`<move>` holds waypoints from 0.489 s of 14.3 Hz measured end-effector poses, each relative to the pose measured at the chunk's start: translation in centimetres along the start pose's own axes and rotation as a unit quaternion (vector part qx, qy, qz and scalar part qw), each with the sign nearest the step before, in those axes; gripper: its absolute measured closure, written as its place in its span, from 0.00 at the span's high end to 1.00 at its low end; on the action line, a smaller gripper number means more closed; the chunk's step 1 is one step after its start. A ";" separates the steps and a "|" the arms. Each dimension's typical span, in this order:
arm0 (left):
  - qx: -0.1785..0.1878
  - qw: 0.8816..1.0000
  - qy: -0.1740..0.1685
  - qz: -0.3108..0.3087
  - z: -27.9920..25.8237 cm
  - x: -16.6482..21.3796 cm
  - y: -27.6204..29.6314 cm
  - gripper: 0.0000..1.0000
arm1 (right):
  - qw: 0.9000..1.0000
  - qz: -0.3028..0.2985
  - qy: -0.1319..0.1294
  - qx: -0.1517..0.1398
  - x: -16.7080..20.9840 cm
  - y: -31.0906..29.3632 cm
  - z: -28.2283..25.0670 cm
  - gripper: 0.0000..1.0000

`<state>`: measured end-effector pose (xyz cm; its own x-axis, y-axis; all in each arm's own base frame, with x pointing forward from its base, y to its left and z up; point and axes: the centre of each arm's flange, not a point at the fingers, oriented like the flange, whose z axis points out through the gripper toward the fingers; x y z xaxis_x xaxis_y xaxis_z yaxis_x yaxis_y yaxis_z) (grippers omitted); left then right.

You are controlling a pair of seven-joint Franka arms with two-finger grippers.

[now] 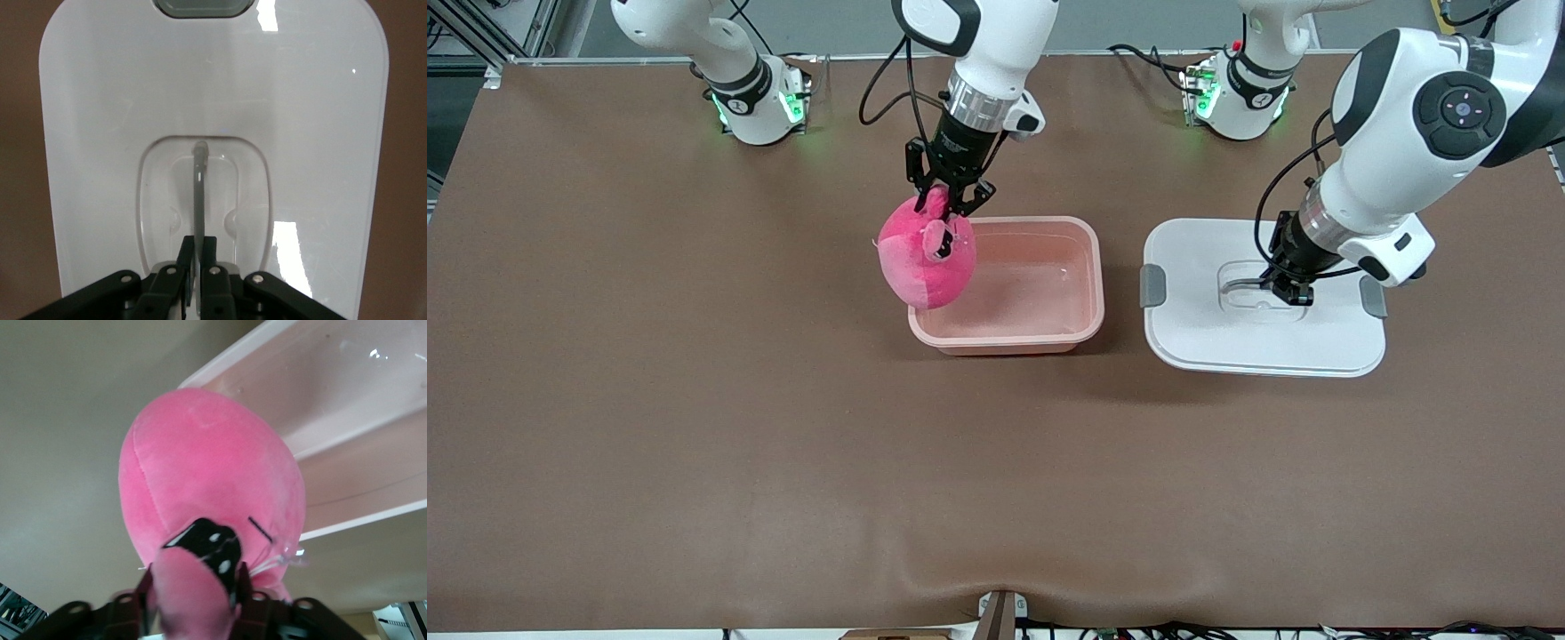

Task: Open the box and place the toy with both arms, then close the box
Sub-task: 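Lower the plush into the pink box and open the right gripper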

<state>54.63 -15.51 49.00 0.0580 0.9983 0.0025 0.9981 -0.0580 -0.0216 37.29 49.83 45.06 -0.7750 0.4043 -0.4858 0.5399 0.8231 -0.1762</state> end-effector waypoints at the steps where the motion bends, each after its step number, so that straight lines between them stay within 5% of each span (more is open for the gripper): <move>1: 0.000 1.000 0.000 0.001 0.0 0.4 0.1 0.07 | 1.000 0.001 -0.001 -0.001 -0.2 0.0 -0.1 0.68; 4: 0.001 1.000 -0.001 0.002 0.1 0.7 0.1 0.07 | 1.000 0.008 -0.003 -0.007 -0.9 0.1 -0.6 0.98; 7: 0.001 1.000 -0.001 0.002 0.0 0.6 0.0 0.07 | 1.000 0.016 -0.003 -0.011 -1.7 0.2 -1.1 1.00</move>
<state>54.66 -14.86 48.96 0.0629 0.9980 0.0010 0.9978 -0.0628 -0.0231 38.35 49.71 46.77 -0.7556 0.4276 -0.4962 0.5564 0.8187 -0.1419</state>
